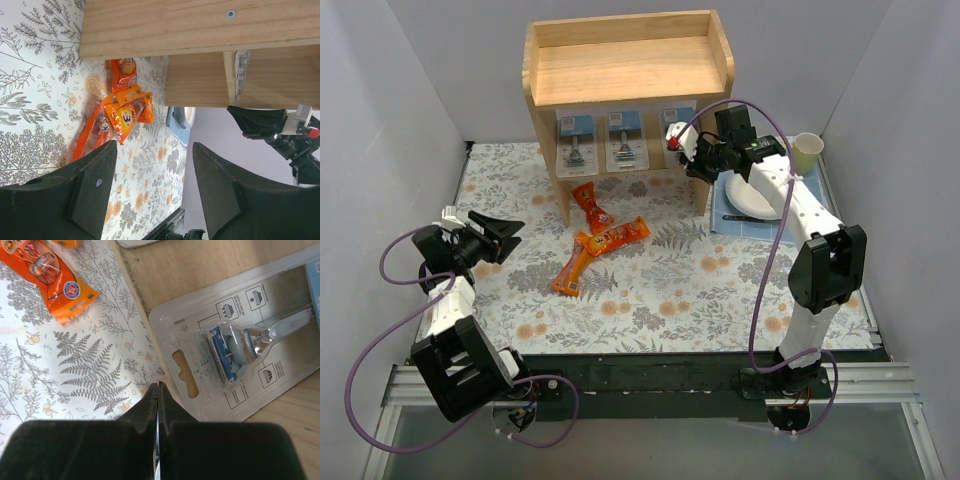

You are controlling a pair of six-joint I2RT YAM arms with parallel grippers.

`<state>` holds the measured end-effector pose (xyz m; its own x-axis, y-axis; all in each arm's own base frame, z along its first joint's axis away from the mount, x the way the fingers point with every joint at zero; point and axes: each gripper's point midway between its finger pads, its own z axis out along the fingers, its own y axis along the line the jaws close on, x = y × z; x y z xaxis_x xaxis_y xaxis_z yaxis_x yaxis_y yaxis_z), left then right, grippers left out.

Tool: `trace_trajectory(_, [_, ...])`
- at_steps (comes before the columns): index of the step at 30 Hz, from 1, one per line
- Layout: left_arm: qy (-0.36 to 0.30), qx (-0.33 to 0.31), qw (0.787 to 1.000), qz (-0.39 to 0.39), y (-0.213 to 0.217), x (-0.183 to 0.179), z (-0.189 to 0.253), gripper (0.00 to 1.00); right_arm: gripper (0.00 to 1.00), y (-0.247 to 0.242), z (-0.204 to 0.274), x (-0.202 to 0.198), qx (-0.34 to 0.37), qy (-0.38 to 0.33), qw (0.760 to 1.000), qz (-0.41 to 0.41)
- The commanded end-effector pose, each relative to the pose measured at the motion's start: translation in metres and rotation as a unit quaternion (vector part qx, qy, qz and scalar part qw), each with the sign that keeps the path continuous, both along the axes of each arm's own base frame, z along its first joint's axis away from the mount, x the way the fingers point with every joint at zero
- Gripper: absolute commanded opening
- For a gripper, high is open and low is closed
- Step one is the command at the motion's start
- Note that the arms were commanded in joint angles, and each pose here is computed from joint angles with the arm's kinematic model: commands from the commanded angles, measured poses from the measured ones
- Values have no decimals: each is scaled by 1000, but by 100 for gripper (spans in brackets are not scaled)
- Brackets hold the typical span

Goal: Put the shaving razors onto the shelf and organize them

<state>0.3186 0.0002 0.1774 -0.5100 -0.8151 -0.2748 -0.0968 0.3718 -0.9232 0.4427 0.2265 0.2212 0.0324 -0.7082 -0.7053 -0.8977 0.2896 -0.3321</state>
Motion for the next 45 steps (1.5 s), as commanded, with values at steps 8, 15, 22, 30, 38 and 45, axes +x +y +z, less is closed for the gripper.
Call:
trace_trajectory(8, [-11,91,993,-76,-13,6,-4,65,38,39,10,-124,58,48,994,80])
trace_trajectory(15, [67,175,974,-131,-55,-5,-57,65,68,68,-20,-163,97,136,984,60])
trace_trajectory(22, [145,187,959,-157,-70,-19,-114,64,68,74,-9,-155,108,130,984,50])
trace_trajectory(30, [193,258,931,-169,-83,-21,-149,63,68,73,-8,-143,98,100,989,45])
trace_trajectory(38, [217,308,905,-200,-87,-25,-169,55,68,73,-17,-136,91,91,991,39])
trace_trajectory(45, [195,254,918,-233,-105,-28,-162,10,67,79,-29,-137,83,101,990,55])
